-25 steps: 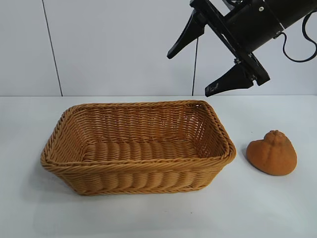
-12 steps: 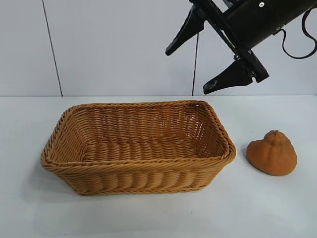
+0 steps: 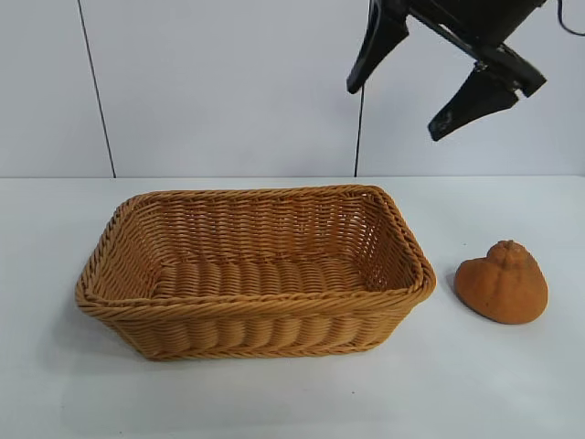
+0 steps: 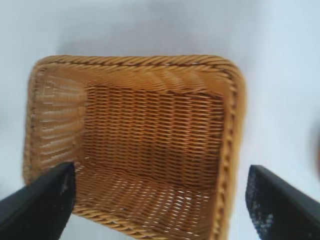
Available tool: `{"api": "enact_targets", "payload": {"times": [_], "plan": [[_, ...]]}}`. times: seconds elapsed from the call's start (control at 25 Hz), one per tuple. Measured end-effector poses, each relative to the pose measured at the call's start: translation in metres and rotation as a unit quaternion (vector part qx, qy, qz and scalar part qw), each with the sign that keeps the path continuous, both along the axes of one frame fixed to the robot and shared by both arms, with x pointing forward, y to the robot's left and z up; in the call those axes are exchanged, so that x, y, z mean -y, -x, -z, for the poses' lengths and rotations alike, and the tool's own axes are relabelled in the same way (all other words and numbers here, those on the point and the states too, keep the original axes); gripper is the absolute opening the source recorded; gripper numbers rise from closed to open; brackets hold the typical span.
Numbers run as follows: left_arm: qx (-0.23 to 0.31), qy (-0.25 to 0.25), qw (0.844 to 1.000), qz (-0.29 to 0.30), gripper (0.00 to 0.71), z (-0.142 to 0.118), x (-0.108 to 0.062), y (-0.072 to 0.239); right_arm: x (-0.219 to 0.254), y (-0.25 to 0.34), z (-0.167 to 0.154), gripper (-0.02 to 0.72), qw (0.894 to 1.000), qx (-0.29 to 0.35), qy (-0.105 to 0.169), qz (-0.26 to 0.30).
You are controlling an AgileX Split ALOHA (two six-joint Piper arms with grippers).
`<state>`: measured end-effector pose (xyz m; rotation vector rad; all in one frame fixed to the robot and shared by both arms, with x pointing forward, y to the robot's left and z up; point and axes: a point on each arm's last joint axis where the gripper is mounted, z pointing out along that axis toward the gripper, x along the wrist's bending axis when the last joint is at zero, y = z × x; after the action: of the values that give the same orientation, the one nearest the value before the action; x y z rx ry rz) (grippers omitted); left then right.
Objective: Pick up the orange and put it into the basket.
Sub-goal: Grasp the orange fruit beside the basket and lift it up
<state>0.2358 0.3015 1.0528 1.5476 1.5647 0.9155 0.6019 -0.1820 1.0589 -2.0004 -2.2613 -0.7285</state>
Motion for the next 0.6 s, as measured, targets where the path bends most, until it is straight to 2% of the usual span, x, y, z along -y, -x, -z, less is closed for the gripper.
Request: {"api": "enact_targets", "payload": {"times": [0.08, 0.16, 0.4, 0.6], "plan": [[0.009, 0.000, 1.000, 0.000, 0.613, 0.000, 0.000, 0.003, 0.011, -0.002, 0.000, 0.631, 0.999, 0.000, 0.033, 0.010], [0.010, 0.000, 1.000, 0.000, 0.613, 0.000, 0.000, 0.003, 0.024, -0.004, 0.001, 0.631, 0.998, -0.008, 0.049, 0.025], [0.010, -0.001, 1.000, -0.002, 0.613, 0.000, -0.001, 0.003, 0.069, -0.014, 0.008, 0.631, 0.994, -0.020, 0.063, 0.082], [0.010, -0.001, 1.000, -0.002, 0.613, 0.000, -0.001, 0.003, 0.077, -0.029, 0.049, 0.631, 0.990, -0.073, 0.080, 0.086]]}}
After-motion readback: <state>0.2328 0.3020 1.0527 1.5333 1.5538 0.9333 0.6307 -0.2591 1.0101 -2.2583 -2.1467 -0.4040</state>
